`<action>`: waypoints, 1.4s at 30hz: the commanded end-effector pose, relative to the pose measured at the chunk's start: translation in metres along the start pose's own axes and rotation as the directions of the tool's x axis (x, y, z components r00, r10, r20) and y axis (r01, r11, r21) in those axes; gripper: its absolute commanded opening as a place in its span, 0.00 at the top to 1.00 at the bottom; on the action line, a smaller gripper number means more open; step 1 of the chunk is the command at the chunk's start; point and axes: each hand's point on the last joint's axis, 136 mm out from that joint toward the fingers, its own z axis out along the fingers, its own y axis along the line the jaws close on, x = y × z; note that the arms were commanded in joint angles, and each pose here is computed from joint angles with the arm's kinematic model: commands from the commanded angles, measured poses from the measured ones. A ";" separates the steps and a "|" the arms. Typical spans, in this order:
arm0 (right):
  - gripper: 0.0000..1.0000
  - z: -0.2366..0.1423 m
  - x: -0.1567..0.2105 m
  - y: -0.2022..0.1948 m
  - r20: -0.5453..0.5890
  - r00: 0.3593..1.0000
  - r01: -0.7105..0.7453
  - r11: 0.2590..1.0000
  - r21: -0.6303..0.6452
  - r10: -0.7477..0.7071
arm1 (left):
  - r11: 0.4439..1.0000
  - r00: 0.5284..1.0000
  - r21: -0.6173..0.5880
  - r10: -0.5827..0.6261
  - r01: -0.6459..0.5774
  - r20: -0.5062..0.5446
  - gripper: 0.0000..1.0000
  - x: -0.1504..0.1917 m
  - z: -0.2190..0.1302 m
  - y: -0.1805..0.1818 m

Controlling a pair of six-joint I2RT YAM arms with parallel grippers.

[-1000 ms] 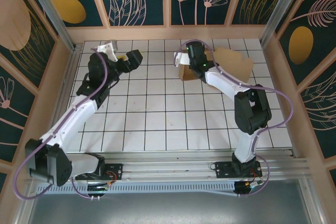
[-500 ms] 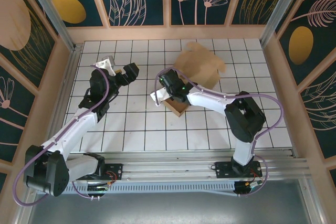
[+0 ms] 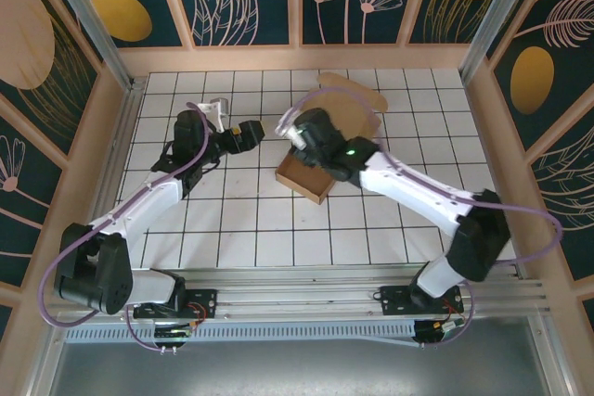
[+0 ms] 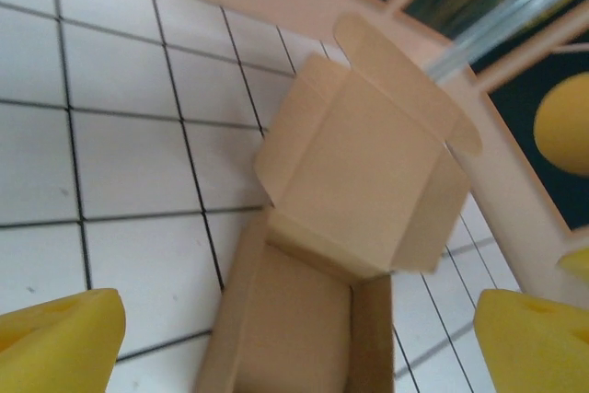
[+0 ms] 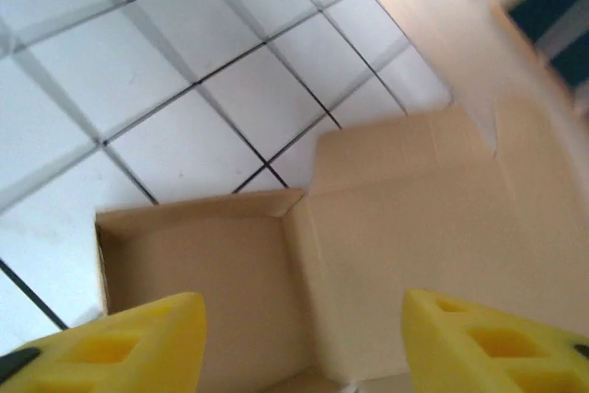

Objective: Fold the paper box

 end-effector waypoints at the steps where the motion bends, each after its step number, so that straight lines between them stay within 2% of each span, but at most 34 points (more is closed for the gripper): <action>1: 0.47 0.001 0.092 -0.032 -0.207 0.450 -0.863 0.483 0.149 0.869 | 0.995 0.992 0.073 0.077 -0.069 -0.104 0.01 0.014 -0.007 -0.028; 2: 0.48 0.004 0.108 -0.023 -0.257 0.353 -0.909 0.395 0.133 0.899 | 0.994 0.986 0.052 0.101 -0.094 -0.133 0.01 0.019 -0.006 -0.027; 3: 0.47 0.007 0.120 -0.018 -0.261 0.298 -0.933 0.338 0.123 0.918 | 0.992 0.978 0.033 0.122 -0.118 -0.171 0.01 0.027 -0.004 -0.026; 4: 0.47 0.009 0.128 -0.010 -0.278 0.259 -0.947 0.299 0.113 0.925 | 0.991 0.968 0.012 0.135 -0.135 -0.211 0.01 0.039 -0.002 -0.022; 5: 0.46 0.015 0.138 -0.007 -0.284 0.221 -0.957 0.263 0.120 0.933 | 0.987 0.962 0.010 0.161 -0.163 -0.220 0.01 0.036 0.000 -0.028; 7: 0.44 0.026 0.162 0.002 -0.316 0.165 -0.959 0.227 0.169 0.934 | 0.984 0.951 0.004 0.174 -0.179 -0.256 0.01 0.046 0.005 -0.027; 10: 0.43 0.047 0.171 0.017 -0.371 0.172 -0.956 0.245 0.160 0.913 | 0.986 0.950 -0.001 0.159 -0.165 -0.270 0.01 0.054 0.011 -0.023; 13: 0.43 0.068 0.176 0.017 -0.375 0.209 -0.937 0.296 0.188 0.903 | 0.987 0.948 -0.014 0.147 -0.158 -0.282 0.01 0.058 0.015 -0.017; 17: 0.51 0.087 0.175 0.014 -0.365 0.271 -0.918 0.354 0.181 0.890 | 0.987 0.946 -0.038 0.136 -0.154 -0.294 0.01 0.061 0.019 -0.010; 19: 0.56 0.093 0.177 0.008 -0.356 0.334 -0.888 0.418 0.191 0.873 | 0.987 0.947 -0.054 0.130 -0.152 -0.293 0.01 0.060 0.021 -0.007; 22: 0.59 0.101 0.186 -0.011 -0.342 0.469 -0.785 0.562 0.260 0.814 | 0.986 0.952 -0.092 0.108 -0.139 -0.285 0.01 0.058 0.025 0.000; 24: 0.59 0.103 0.199 -0.038 -0.339 0.486 -0.738 0.586 0.335 0.805 | 0.979 0.960 -0.158 0.080 -0.125 -0.267 0.01 0.055 0.029 0.011; 26: 0.57 0.101 0.191 -0.043 -0.338 0.456 -0.778 0.554 0.297 0.823 | 0.965 0.966 -0.230 0.063 -0.122 -0.251 0.01 0.047 0.034 0.023; 28: 0.52 0.094 0.170 -0.037 -0.311 0.404 -0.852 0.478 0.213 0.860 | 0.951 0.966 -0.277 0.063 -0.134 -0.251 0.01 0.040 0.041 0.031; 32: 0.38 0.084 0.147 -0.013 -0.281 0.217 -0.959 0.257 0.115 0.935 | 0.961 0.973 -0.249 0.065 -0.121 -0.223 0.01 0.029 0.057 0.025; 34: 0.38 0.083 0.141 -0.008 -0.262 0.156 -0.978 0.186 0.096 0.952 | 0.971 0.980 -0.216 0.060 -0.102 -0.191 0.01 0.025 0.061 0.019; 37: 0.35 0.088 0.142 -0.006 -0.232 0.121 -0.983 0.149 0.108 0.965 | 0.980 0.985 -0.178 0.063 -0.092 -0.162 0.01 0.019 0.065 0.012; 39: 0.33 0.097 0.155 -0.003 -0.239 0.092 -0.975 0.136 0.174 0.967 | 0.978 0.986 -0.185 0.067 -0.094 -0.150 0.01 0.016 0.066 0.012; 40: 0.33 0.101 0.161 -0.001 -0.246 0.090 -0.969 0.142 0.204 0.965 | 0.977 0.987 -0.190 0.070 -0.097 -0.144 0.01 0.014 0.065 0.013; 42: 0.38 0.109 0.164 -0.001 -0.260 0.129 -0.957 0.189 0.221 0.957 | 0.974 0.989 -0.205 0.071 -0.098 -0.133 0.01 0.012 0.064 0.014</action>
